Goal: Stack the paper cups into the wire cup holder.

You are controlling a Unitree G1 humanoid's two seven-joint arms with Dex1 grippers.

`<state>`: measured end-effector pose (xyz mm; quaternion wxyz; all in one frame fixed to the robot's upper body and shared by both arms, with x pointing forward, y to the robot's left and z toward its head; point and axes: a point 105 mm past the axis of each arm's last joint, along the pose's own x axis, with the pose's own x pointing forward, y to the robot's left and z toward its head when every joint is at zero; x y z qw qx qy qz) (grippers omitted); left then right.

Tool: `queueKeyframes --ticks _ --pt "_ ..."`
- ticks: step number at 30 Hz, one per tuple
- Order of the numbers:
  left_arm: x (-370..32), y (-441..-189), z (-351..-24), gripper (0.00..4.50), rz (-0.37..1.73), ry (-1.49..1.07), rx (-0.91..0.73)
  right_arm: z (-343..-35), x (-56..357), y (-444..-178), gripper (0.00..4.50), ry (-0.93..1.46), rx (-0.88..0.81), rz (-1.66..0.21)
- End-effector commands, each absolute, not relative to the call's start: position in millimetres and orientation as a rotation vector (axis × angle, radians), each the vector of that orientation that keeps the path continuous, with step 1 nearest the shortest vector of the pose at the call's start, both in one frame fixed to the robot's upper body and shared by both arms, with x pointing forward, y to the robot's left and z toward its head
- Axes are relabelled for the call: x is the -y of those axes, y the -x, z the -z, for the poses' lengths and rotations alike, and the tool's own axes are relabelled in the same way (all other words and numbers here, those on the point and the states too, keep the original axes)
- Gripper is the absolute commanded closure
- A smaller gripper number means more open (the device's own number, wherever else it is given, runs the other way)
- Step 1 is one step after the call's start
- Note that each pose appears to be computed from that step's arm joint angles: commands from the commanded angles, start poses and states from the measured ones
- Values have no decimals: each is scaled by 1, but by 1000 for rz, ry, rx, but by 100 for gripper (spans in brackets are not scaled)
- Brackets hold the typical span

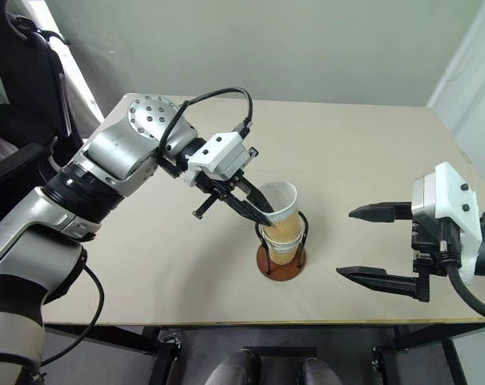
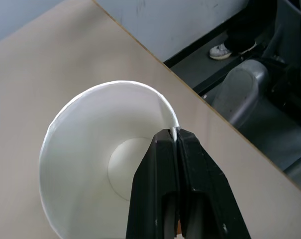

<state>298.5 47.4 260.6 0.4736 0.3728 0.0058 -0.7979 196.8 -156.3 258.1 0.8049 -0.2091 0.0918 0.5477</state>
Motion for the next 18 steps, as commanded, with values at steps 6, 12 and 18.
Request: queueKeyframes --ticks 6,12,18 --pt "-48 -301 -274 105 1935 -899 59 -263 152 -200 0 472 -174 -1181" --pt "-60 -308 -302 5 1776 -760 126 -263 156 -204 0 457 -178 -1220" --pt "-151 -303 -286 5 1514 -633 -84 -249 197 -226 0 362 -251 -1180"
